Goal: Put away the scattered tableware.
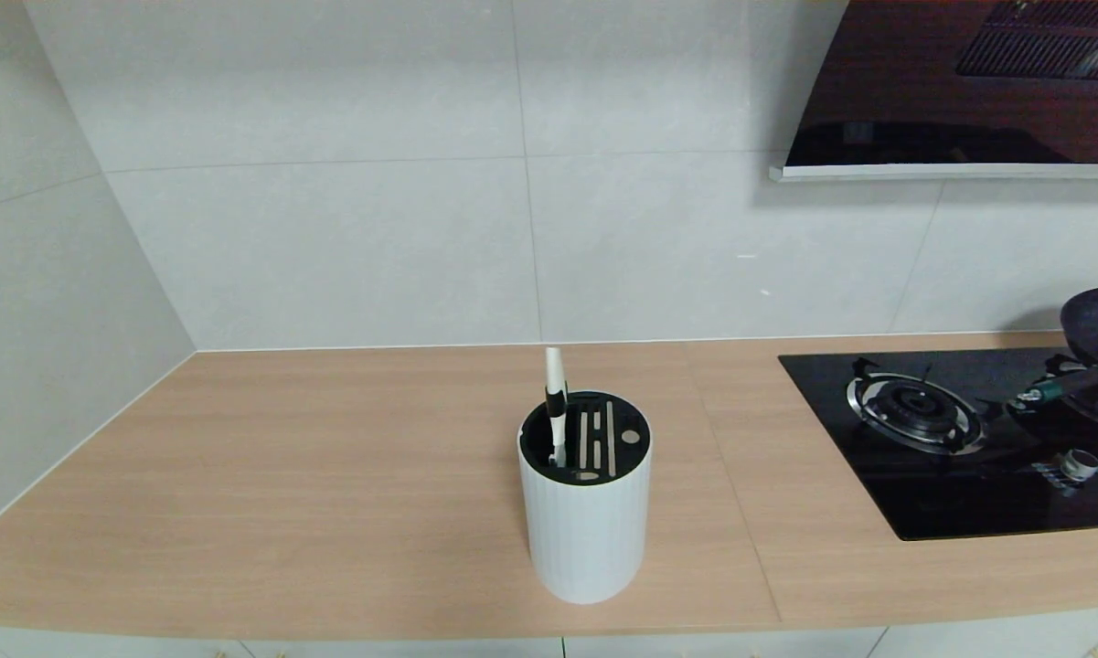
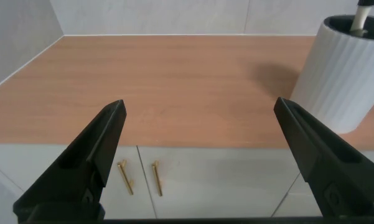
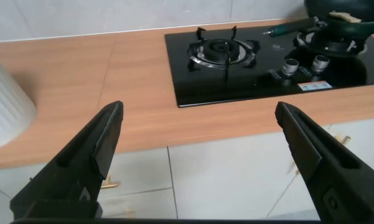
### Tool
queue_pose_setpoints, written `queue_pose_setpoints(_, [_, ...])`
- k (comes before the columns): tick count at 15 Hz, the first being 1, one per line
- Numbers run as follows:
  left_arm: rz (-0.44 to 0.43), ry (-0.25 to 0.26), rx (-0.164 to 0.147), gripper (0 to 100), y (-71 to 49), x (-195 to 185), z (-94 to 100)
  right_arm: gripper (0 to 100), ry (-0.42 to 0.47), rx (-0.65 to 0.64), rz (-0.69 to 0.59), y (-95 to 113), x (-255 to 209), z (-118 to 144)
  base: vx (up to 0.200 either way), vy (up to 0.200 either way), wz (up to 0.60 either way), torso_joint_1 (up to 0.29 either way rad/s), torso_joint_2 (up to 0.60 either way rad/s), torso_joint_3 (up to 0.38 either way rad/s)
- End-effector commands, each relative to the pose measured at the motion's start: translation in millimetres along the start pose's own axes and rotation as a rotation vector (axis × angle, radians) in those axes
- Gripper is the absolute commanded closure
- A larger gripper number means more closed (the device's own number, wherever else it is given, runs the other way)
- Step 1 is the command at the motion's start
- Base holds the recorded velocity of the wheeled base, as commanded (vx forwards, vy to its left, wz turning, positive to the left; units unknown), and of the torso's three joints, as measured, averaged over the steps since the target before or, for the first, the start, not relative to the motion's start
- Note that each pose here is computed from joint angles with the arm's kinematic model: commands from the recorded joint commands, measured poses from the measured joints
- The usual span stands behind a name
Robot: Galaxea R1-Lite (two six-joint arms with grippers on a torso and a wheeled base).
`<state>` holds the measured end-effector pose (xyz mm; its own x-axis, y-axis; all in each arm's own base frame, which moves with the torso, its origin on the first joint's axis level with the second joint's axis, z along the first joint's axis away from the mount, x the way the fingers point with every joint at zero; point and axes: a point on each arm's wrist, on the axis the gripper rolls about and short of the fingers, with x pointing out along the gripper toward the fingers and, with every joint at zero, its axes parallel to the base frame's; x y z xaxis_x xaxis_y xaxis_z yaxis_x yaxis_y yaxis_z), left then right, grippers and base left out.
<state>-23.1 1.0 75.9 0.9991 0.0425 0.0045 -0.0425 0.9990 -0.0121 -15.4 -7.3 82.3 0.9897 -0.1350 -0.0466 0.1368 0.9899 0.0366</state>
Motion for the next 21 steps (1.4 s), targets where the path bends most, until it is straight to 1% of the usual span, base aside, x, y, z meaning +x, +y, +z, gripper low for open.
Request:
queue_pose_setpoints(1, [0.0, 0.001, -0.002, 0, 0.0, 0.2, 0.1, 0, 0.008, 0.028, 0.0, 0.4, 0.4, -0.3, 0.0, 0.0, 0.0, 0.0, 0.0, 0.0])
queue_pose_setpoints(3, [0.0, 0.001, -0.002, 0, 0.0, 0.2, 0.1, 0, -0.032, 0.04, -0.09, 1.3, -3.3, -1.1, 0.0, 0.0, 0.0, 0.0, 0.0, 0.0])
queue_pose_setpoints(4, [0.0, 0.001, -0.002, 0, 0.0, 0.2, 0.1, 0, -0.051, 0.042, -0.103, 2.1, -5.0, -1.6, 0.0, 0.0, 0.0, 0.0, 0.0, 0.0])
queue_pose_setpoints(6, [0.0, 0.001, -0.002, 0, 0.0, 0.2, 0.1, 0, -0.057, 0.046, -0.054, 2.8, -5.7, -2.0, 0.0, 0.0, 0.0, 0.0, 0.0, 0.0])
queue_pose_setpoints(7, [0.0, 0.001, -0.002, 0, 0.0, 0.2, 0.1, 0, -0.077, 0.04, 0.031, 3.8, -8.1, -4.1, 0.0, 0.0, 0.0, 0.0, 0.0, 0.0])
queue_pose_setpoints(8, [0.0, 0.001, -0.002, 0, 0.0, 0.2, 0.1, 0, -0.036, -0.063, 0.142, 6.1, -8.2, -7.7, 0.0, 0.0, 0.0, 0.0, 0.0, 0.0])
queue_pose_setpoints(9, [0.0, 0.001, -0.002, 0, 0.0, 0.2, 0.1, 0, -0.04, -0.09, 0.16, 6.5, -8.2, -7.6, 0.0, 0.0, 0.0, 0.0, 0.0, 0.0])
queue_pose_setpoints(10, [0.0, 0.001, -0.002, 0, 0.0, 0.2, 0.1, 0, -0.031, -0.075, 0.172, 6.8, -7.6, -7.6, 0.0, 0.0, 0.0, 0.0, 0.0, 0.0])
queue_pose_setpoints(12, [0.0, 0.001, -0.002, 0, 0.0, 0.2, 0.1, 0, -0.04, -0.071, 0.163, 6.5, -8.1, -7.7, 0.0, 0.0, 0.0, 0.0, 0.0, 0.0])
queue_pose_setpoints(14, [0.0, 0.001, -0.002, 0, 0.0, 0.2, 0.1, 0, -0.039, -0.049, 0.136, 5.9, -8.0, -7.6, 0.0, 0.0, 0.0, 0.0, 0.0, 0.0])
queue_pose_setpoints(21, [-0.001, 0.001, -0.002, 0, 0.0, 0.2, 0.1, 0, -0.039, -0.049, 0.138, 6.0, -8.0, -7.6, 0.0, 0.0, 0.0, 0.0, 0.0, 0.0])
